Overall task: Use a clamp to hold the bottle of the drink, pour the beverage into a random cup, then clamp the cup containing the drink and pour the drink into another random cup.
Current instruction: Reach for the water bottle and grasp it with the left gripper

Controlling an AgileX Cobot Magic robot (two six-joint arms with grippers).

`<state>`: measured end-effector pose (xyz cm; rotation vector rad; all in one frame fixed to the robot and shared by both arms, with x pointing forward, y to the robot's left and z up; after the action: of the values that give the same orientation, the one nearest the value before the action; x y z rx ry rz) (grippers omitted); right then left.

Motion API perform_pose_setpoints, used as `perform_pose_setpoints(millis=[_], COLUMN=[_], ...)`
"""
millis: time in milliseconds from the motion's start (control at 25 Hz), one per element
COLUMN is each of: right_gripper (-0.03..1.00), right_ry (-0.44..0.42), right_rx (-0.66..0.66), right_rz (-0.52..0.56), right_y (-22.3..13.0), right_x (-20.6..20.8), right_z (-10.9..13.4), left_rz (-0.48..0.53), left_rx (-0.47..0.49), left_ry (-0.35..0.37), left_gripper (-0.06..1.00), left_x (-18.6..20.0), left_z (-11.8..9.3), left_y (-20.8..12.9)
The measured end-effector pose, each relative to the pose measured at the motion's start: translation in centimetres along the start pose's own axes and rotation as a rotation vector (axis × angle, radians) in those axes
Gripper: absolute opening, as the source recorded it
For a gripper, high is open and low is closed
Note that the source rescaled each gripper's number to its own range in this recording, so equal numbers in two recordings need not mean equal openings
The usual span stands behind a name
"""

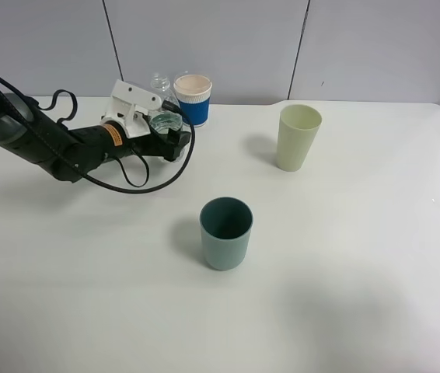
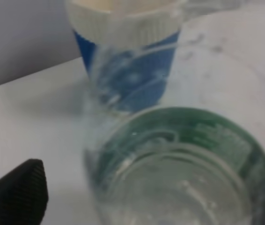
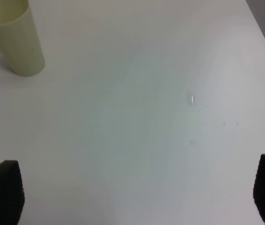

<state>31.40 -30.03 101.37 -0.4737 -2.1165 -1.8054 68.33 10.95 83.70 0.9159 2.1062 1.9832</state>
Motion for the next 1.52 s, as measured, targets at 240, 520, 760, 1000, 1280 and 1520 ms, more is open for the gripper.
perform_pose_setpoints(millis=[240, 520, 760, 1000, 1280, 1520], right_gripper=[0.99, 0.99, 0.99, 0.99, 0.99, 0.99], right_ry=[0.0, 0.0, 0.0, 0.0, 0.0, 0.0], right_rx=[0.0, 0.0, 0.0, 0.0, 0.0, 0.0], right_rz=[0.0, 0.0, 0.0, 0.0, 0.0, 0.0], right_y=[0.0, 0.0, 0.0, 0.0, 0.0, 0.0], right_x=[0.0, 0.0, 0.0, 0.0, 0.0, 0.0], right_z=[0.0, 0.0, 0.0, 0.0, 0.0, 0.0], left_rz=[-0.016, -0.013, 0.0, 0.014, 0.032, 0.072], left_rx=[-0.026, -0.031, -0.033, -0.036, -0.03, 0.013], left_ry=[0.005, 0.013, 0.015, 0.016, 0.026, 0.088], left_gripper=[0.77, 0.77, 0.63, 0.04, 0.05, 0.05], left_x=[-0.5, -0.9, -0.9, -0.9, -1.0, -0.8], left_z=[0.0, 0.2, 0.2, 0.2, 0.4, 0.3], left_y=[0.9, 1.3, 1.1, 0.8, 0.8, 0.8])
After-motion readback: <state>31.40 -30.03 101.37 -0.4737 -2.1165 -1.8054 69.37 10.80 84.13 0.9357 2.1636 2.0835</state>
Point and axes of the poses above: a point on each arm's last joint axis where the gripper is mounted, x pointing back along that axis away from the gripper, z along the wrist's bending axis when the last joint is at zero, y = z × x, the point moved 9 cm from there along -x, pointing out along that axis toward the gripper, and after that the axes turned 9 degrees about x, right-handed, at the moved point
